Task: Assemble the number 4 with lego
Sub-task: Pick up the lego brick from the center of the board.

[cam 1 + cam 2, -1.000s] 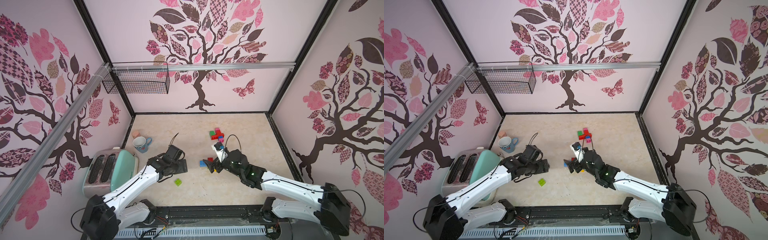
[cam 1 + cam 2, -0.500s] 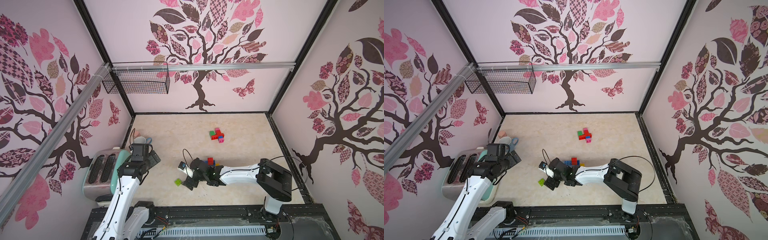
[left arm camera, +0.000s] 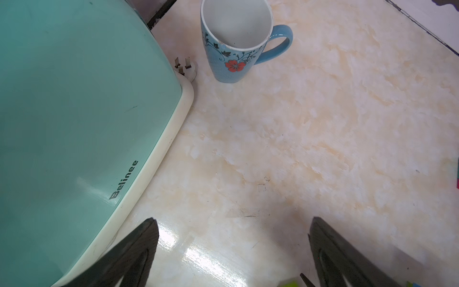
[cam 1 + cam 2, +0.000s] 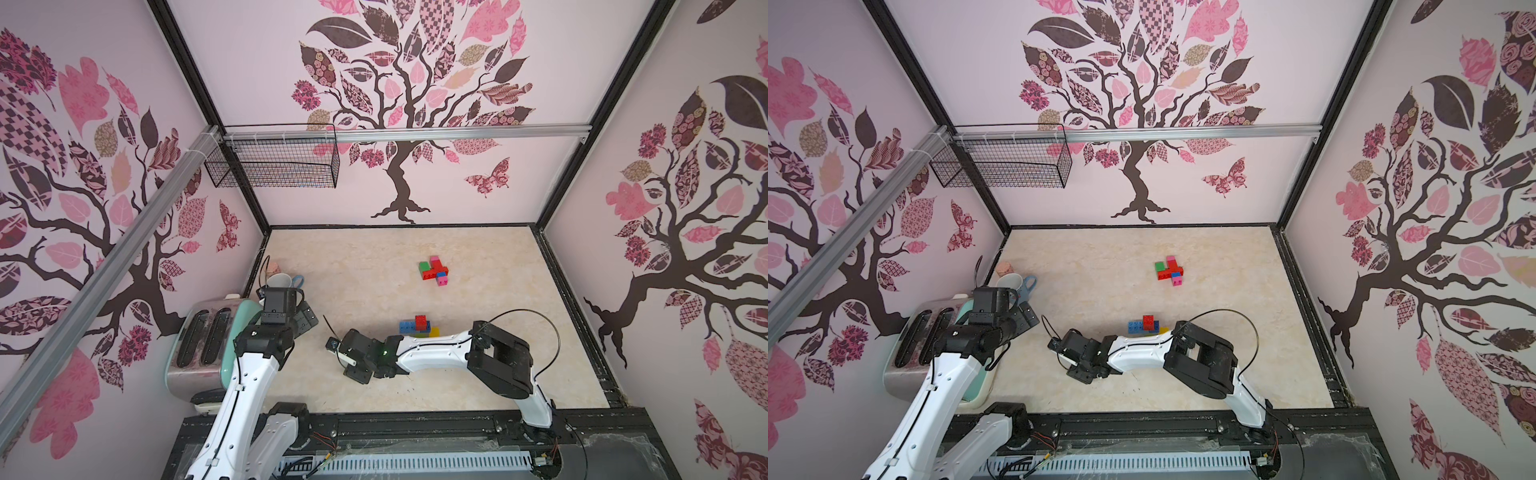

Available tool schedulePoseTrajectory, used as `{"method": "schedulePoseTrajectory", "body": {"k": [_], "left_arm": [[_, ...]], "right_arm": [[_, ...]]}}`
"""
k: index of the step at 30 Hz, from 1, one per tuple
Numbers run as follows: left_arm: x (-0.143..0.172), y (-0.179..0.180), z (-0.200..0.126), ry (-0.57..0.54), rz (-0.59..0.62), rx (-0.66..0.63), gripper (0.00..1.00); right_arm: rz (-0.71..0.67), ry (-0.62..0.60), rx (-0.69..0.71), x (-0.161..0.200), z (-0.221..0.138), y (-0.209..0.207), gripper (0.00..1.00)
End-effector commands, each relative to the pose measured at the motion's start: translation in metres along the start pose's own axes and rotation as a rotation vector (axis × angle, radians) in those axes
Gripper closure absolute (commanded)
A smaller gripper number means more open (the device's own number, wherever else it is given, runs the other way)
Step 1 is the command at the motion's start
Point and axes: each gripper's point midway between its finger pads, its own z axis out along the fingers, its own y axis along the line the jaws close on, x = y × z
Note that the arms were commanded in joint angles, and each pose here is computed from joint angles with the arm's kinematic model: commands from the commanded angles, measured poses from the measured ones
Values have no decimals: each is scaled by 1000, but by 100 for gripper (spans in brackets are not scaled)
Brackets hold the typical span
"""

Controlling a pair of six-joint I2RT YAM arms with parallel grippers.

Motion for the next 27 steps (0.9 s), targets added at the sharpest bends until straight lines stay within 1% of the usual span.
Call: {"method": "schedulePoseTrajectory", "body": {"k": [1,5,10,14,18,21,24,26,27], "left_arm": [[-14,-1,-6,-53,2,0,2],[-13,-3,-3,-44,6,8,2],[-12,-4,-1,-37,14,4,2],[-12,-4,0,-35,16,6,2],[-11,-7,1,-31,22,21,2],[-9,-14,2,-16,40,58,2],[-1,-29,5,19,61,144,2],[6,-40,6,47,70,211,2],[9,-46,7,64,62,241,2]], "right_arm": [[17,39,69,10,0,-16,44],[24,-12,61,2,-10,-16,50],[11,-9,26,2,-9,-10,57],[4,-12,10,2,-10,-7,59],[4,-44,0,-4,-17,-6,68],[11,-119,9,-22,-39,-11,77],[-3,-222,-17,-42,-78,-17,90],[-58,-268,-40,-47,-107,-21,100],[-100,-284,-53,-46,-122,-23,100]]}}
